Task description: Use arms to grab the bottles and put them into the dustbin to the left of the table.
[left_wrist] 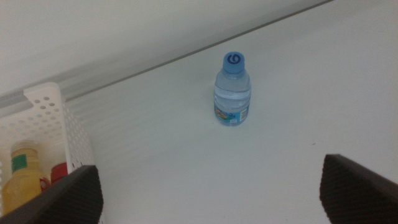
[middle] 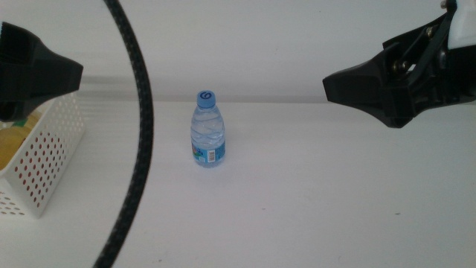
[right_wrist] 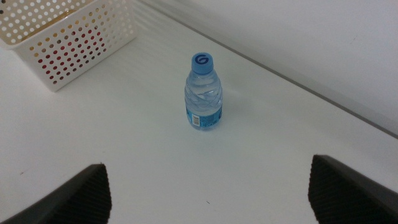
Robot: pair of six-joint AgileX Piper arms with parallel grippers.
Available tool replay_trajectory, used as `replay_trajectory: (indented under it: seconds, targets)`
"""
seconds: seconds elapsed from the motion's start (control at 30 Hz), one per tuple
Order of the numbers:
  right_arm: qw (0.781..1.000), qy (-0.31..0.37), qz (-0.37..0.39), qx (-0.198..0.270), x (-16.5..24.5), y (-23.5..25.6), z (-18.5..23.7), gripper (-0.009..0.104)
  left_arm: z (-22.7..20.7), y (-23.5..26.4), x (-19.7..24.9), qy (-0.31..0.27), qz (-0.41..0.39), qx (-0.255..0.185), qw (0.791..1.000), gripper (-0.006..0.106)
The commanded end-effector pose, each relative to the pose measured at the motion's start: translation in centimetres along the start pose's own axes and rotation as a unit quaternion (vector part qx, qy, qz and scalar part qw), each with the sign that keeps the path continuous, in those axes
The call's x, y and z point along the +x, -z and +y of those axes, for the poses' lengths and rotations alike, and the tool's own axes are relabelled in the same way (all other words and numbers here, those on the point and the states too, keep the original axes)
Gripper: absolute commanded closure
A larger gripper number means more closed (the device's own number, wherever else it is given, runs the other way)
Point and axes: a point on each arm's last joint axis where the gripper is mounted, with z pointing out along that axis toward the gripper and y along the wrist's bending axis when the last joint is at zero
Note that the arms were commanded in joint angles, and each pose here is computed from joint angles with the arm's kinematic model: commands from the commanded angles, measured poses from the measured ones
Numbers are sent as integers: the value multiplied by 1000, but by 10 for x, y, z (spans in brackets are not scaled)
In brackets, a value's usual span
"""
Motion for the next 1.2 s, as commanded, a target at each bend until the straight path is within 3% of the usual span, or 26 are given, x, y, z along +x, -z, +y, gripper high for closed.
replay_trajectory:
  seconds: [0.0,0.27,0.67,1.17]
  targets:
    - [1000,4,-7,4,-3,5,0,10,0,1,-1,1,-9,-2,1000,7]
    - [1000,2,-7,3,-3,5,0,10,-3,-9,-3,-6,-56,11,998,7]
    - [1000,2,-9,3,-3,5,0,10,-13,-67,40,-34,-143,40,988,7]
    - [1000,2,-9,3,-3,5,0,10,-13,-124,112,9,-229,14,973,7]
